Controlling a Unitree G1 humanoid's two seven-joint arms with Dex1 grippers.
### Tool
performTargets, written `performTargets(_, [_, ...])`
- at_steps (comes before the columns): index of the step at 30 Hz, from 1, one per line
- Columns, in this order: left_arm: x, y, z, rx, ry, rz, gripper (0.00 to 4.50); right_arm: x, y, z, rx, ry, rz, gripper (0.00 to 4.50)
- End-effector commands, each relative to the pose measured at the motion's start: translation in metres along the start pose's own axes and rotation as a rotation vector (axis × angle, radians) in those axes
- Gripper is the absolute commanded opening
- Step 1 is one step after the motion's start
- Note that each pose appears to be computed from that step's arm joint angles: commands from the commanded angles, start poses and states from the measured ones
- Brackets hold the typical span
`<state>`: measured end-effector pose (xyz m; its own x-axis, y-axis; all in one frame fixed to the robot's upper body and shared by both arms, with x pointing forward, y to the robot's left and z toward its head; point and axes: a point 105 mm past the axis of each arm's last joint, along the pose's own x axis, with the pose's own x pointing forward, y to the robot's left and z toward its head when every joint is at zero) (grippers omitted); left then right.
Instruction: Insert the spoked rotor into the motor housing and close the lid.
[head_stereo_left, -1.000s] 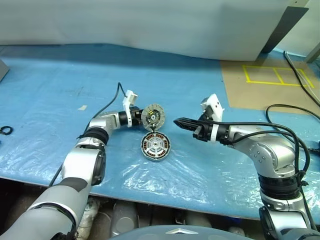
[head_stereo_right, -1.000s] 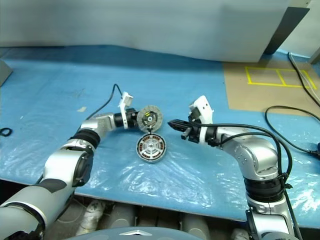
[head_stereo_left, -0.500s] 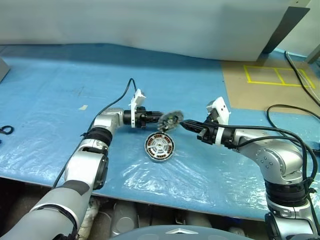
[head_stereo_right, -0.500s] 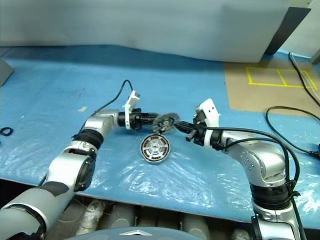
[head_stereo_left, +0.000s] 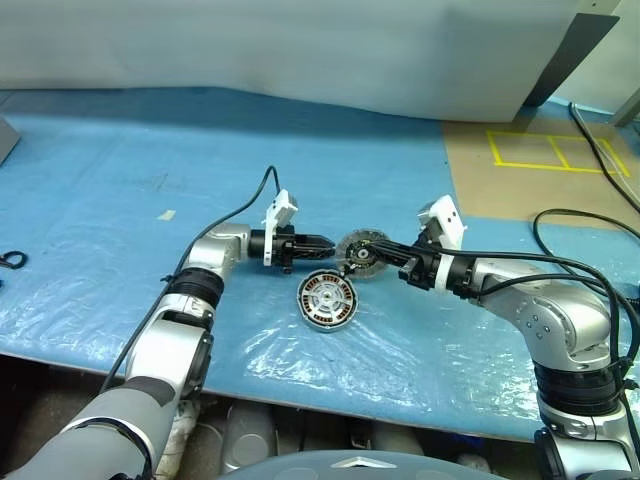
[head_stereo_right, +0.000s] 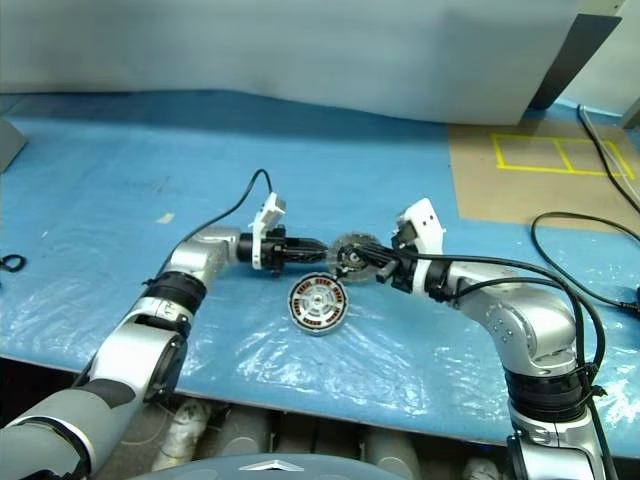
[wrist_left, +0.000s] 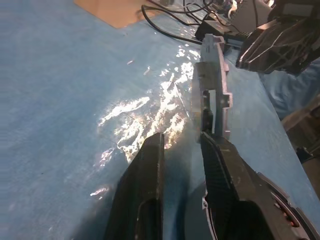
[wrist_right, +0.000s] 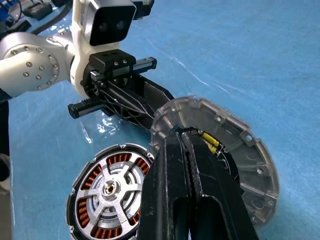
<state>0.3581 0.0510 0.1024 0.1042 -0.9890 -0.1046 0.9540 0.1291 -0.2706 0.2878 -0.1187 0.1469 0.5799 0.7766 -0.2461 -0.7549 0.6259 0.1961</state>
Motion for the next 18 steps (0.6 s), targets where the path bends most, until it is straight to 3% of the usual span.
performTargets(1, [-0.009,0.006,0.011,0.017,-0.050,0.049,1.20,-0.011,0.013,0.017,-0.043,-0.051,0.067,0.00])
performTargets(5, [-0.015,0.011,0.008,0.012,-0.054,0.098,1.20,-0.021,0.011,0.011,-0.064,0.003,0.069,0.00])
performTargets(9, [-0.020,0.009,0.016,0.008,-0.095,0.101,1.20,-0.039,-0.014,-0.023,-0.148,0.184,-0.046,0.00])
performTargets(14, [-0.029,-0.008,0.019,0.014,-0.114,0.065,1.20,-0.052,-0.058,-0.039,-0.035,0.132,-0.249,0.00])
performTargets(18, [-0.039,-0.020,0.016,0.000,-0.110,0.062,1.20,-0.041,-0.065,-0.050,0.005,0.098,-0.294,0.00])
